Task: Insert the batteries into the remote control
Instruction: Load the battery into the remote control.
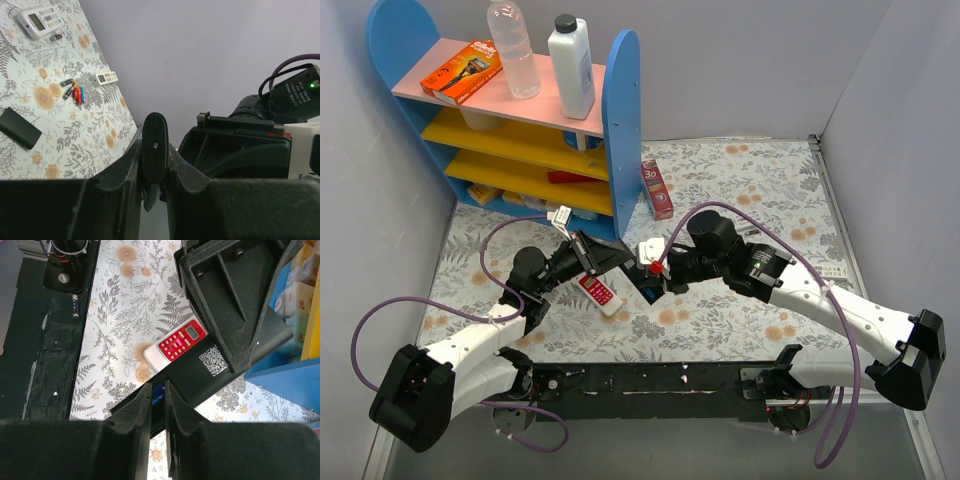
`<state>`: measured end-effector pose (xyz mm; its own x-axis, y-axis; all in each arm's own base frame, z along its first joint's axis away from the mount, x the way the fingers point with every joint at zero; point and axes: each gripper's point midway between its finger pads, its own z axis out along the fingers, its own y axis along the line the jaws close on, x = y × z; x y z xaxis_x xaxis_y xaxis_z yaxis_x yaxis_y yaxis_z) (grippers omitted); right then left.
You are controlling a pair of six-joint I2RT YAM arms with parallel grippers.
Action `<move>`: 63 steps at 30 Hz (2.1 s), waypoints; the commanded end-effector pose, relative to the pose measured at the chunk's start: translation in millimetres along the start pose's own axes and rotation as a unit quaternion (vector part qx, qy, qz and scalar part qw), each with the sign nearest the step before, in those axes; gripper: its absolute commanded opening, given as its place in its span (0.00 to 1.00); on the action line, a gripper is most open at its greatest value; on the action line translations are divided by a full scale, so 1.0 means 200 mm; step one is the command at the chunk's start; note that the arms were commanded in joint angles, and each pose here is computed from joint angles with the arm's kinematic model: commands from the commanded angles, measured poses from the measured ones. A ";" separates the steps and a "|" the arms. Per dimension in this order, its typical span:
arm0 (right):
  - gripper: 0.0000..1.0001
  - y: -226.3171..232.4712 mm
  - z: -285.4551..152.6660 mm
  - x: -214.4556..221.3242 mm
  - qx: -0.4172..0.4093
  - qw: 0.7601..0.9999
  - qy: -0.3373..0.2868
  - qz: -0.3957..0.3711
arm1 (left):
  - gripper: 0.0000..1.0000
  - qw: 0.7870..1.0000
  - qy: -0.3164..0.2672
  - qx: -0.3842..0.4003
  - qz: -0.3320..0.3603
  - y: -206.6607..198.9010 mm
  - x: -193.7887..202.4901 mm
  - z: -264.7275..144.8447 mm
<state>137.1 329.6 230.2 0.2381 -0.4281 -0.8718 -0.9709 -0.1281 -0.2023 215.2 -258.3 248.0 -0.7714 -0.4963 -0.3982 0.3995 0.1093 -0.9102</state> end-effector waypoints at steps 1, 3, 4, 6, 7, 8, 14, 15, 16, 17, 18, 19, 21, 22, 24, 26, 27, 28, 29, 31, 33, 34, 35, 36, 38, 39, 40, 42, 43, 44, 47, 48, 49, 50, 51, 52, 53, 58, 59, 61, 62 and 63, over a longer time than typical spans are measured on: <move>0.20 0.12 0.00 0.22 -0.022 0.996 0.057 0.061 | 0.00 0.992 -0.069 0.099 0.020 -0.32 -0.17 -0.02; 0.20 0.13 0.00 0.23 -0.021 0.996 0.058 0.065 | 0.00 0.992 -0.071 0.104 0.020 -0.34 -0.17 -0.02; 0.20 0.14 0.00 0.25 -0.022 0.996 0.061 0.068 | 0.00 0.992 -0.071 0.107 0.021 -0.35 -0.17 -0.02; 0.20 0.14 0.01 0.26 -0.021 0.995 0.062 0.071 | 0.00 0.991 -0.073 0.109 0.022 -0.36 -0.18 -0.02; 0.20 0.15 0.01 0.28 -0.021 0.995 0.066 0.073 | 0.00 0.991 -0.074 0.112 0.023 -0.37 -0.18 -0.03; 0.20 0.15 0.01 0.29 -0.021 0.995 0.067 0.075 | 0.00 0.990 -0.076 0.113 0.023 -0.37 -0.19 -0.03; 0.20 0.16 0.02 0.35 -0.019 0.993 0.084 0.086 | 0.00 0.989 -0.076 0.124 0.023 -0.41 -0.19 -0.04; 0.20 0.16 0.02 0.37 -0.019 0.992 0.090 0.088 | 0.00 0.989 -0.078 0.125 0.023 -0.42 -0.19 -0.04; 0.20 0.16 0.02 0.39 -0.016 0.991 0.097 0.090 | 0.00 0.988 -0.078 0.128 0.024 -0.43 -0.20 -0.04; 0.20 0.16 0.03 0.41 -0.017 0.990 0.104 0.094 | 0.00 0.988 -0.078 0.128 0.024 -0.43 -0.20 -0.04; 0.20 0.16 0.03 0.42 -0.017 0.989 0.108 0.095 | 0.00 0.988 -0.077 0.131 0.026 -0.44 -0.20 -0.04; 0.20 0.16 0.03 0.43 -0.017 0.989 0.115 0.096 | 0.00 0.988 -0.077 0.131 0.027 -0.44 -0.20 -0.04; 0.20 0.16 0.04 0.46 -0.015 0.988 0.122 0.098 | 0.00 0.988 -0.075 0.132 0.028 -0.44 -0.20 -0.04; 0.20 0.15 0.04 0.47 -0.008 0.987 0.126 0.097 | 0.00 0.988 -0.074 0.132 0.029 -0.44 -0.20 -0.04; 0.19 0.13 0.04 0.50 0.006 0.986 0.134 0.100 | 0.00 0.988 -0.069 0.134 0.035 -0.45 -0.19 -0.03; 0.20 0.08 0.03 0.51 0.035 0.985 0.140 0.098 | 0.00 0.989 -0.059 0.128 0.043 -0.44 -0.18 -0.03; 0.20 0.07 0.04 0.51 0.042 0.984 0.140 0.098 | 0.00 0.989 -0.059 0.128 0.046 -0.44 -0.18 -0.03; 0.20 0.05 0.03 0.51 0.053 0.984 0.142 0.097 | 0.00 0.989 -0.055 0.125 0.047 -0.44 -0.17 -0.02; 0.20 0.02 0.04 0.50 0.063 0.984 0.137 0.098 | 0.00 0.990 -0.055 0.124 0.051 -0.43 -0.17 -0.03; 0.20 -0.01 0.04 0.50 0.079 0.982 0.139 0.097 | 0.00 0.990 -0.054 0.121 0.051 -0.42 -0.16 -0.03; 0.20 -0.01 0.05 0.50 0.081 0.982 0.137 0.102 | 0.00 0.990 -0.055 0.119 0.051 -0.42 -0.16 -0.03; 0.20 0.00 0.06 0.50 0.074 0.983 0.134 0.104 | 0.00 0.990 -0.057 0.120 0.051 -0.41 -0.16 -0.04; 0.20 0.00 0.07 0.50 0.070 0.983 0.134 0.109 | 0.00 0.990 -0.059 0.119 0.050 -0.41 -0.16 -0.04; 0.20 0.00 0.08 0.49 0.069 0.983 0.128 0.109 | 0.00 0.990 -0.061 0.118 0.050 -0.41 -0.17 -0.04; 0.20 0.00 0.09 0.45 0.062 0.985 0.116 0.115 | 0.00 0.991 -0.059 0.112 0.051 -0.39 -0.16 -0.04; 0.20 0.00 0.09 0.43 0.061 0.985 0.109 0.116 | 0.00 0.991 -0.058 0.108 0.053 -0.38 -0.16 -0.03; 0.22 0.00 0.09 0.40 0.059 0.986 0.103 0.119 | 0.00 0.992 -0.057 0.093 0.061 -0.34 -0.15 -0.03; 0.25 -0.03 0.08 0.32 0.064 0.987 0.083 0.125 | 0.00 0.993 -0.061 0.072 0.071 -0.29 -0.16 -0.03; 0.29 -0.04 0.08 0.29 0.068 0.987 0.074 0.128 | 0.00 0.994 -0.058 0.044 0.082 -0.21 -0.14 -0.02; 0.32 -0.05 0.07 0.25 0.073 0.986 0.064 0.139 | 0.00 0.994 -0.057 0.025 0.085 -0.16 -0.13 -0.03; 0.48 -0.07 0.04 0.14 0.084 0.982 0.038 0.162 | 0.00 0.992 -0.069 -0.037 0.099 0.02 -0.13 -0.05; 0.53 -0.08 0.03 0.11 0.089 0.981 0.031 0.168 | 0.00 0.991 -0.073 -0.055 0.098 0.06 -0.13 -0.06; 0.62 -0.10 0.01 0.08 0.098 0.980 0.025 0.173 | 0.00 0.989 -0.082 -0.079 0.097 0.12 -0.13 -0.08; 0.65 -0.10 -0.01 0.06 0.105 0.975 0.021 0.194 | 0.00 0.987 -0.085 -0.090 0.102 0.16 -0.13 -0.09; 0.68 -0.11 -0.02 0.06 0.116 0.971 0.024 0.209 | 0.00 0.986 -0.085 -0.104 0.098 0.21 -0.12 -0.11; 0.71 -0.15 -0.05 0.03 0.137 0.965 0.025 0.223 | 0.00 0.984 -0.091 -0.118 0.097 0.24 -0.12 -0.12; 0.73 -0.14 -0.06 0.07 0.141 0.955 0.044 0.257 | 0.00 0.983 -0.091 -0.127 0.096 0.27 -0.11 -0.13; 0.77 -0.29 -0.22 0.22 0.256 0.894 0.086 0.357 | 0.00 0.980 -0.087 -0.155 0.089 0.37 -0.07 -0.17; 0.80 -0.30 -0.26 0.27 0.275 0.881 0.092 0.374 | 0.00 0.981 -0.085 -0.152 0.090 0.37 -0.07 -0.17; 0.87 -0.37 -0.39 0.40 0.336 0.839 0.109 0.414 | 0.00 0.981 -0.081 -0.153 0.090 0.37 -0.06 -0.17; 0.87 -0.39 -0.44 0.44 0.357 0.818 0.103 0.439 | 0.00 0.981 -0.080 -0.154 0.089 0.38 -0.06 -0.17; 0.87 -0.37 -0.47 0.53 0.374 0.798 0.116 0.458 | 0.00 0.981 -0.079 -0.152 0.090 0.37 -0.06 -0.17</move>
<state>215.1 269.3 213.9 -0.4904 -0.3736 -0.7873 -0.7480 0.6440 0.1603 235.9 -217.0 174.7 -0.6326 -0.5672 -0.5274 0.3080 0.4406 -0.8432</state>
